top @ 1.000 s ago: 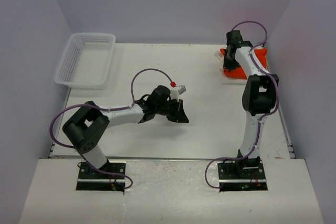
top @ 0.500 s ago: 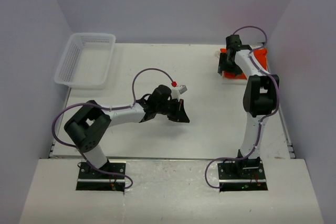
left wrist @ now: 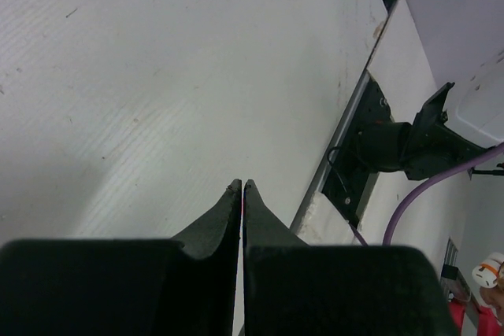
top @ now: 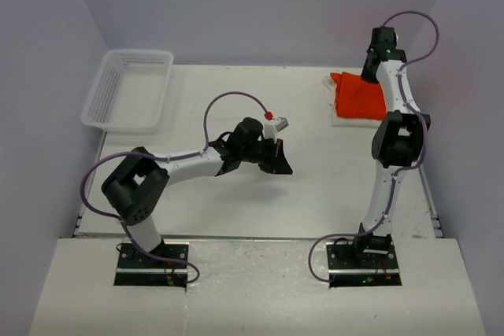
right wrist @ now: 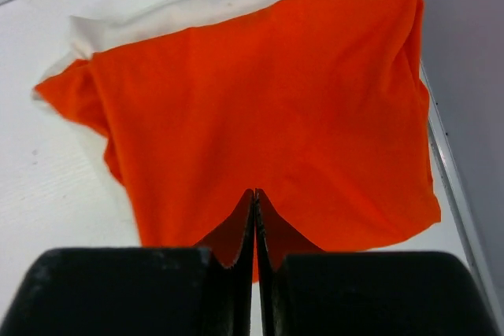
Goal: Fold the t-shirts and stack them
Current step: Put the neatly folded tshirt into the corner of the board with the right arm
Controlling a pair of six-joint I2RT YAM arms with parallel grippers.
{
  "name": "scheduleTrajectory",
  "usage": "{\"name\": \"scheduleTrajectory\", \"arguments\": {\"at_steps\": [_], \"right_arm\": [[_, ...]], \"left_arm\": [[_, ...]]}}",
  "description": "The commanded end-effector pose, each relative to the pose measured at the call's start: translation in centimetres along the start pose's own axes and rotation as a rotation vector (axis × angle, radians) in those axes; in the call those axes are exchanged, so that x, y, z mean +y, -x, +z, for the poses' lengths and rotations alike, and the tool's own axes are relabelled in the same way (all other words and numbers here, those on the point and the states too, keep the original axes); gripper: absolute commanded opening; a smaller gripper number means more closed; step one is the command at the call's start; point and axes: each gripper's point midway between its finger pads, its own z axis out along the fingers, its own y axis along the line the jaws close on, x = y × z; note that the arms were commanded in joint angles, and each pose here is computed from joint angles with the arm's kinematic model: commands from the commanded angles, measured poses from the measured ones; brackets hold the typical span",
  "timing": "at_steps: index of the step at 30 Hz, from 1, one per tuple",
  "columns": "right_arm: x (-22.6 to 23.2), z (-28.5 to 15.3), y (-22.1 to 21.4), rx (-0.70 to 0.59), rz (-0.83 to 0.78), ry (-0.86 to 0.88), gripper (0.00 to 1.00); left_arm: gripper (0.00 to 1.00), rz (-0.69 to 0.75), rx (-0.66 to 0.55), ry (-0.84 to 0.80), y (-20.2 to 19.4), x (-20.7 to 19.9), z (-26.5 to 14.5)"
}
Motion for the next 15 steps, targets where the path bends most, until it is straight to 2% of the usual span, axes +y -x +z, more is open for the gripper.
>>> {"name": "scheduleTrajectory", "arguments": {"at_steps": [1, 7, 15], "right_arm": [[-0.7, 1.8, -0.8, 0.027, -0.063, -0.06, 0.0], [-1.6, 2.9, -1.1, 0.032, -0.057, -0.061, 0.0], [-4.5, 3.3, -1.9, 0.049, -0.018, -0.156, 0.0]], "left_arm": [[0.02, 0.022, 0.056, -0.006, -1.0, 0.1, 0.1], [0.02, -0.009, 0.101, -0.008, -2.2, 0.4, 0.2], [0.02, -0.039, 0.123, -0.005, -2.4, 0.9, 1.1]]}}
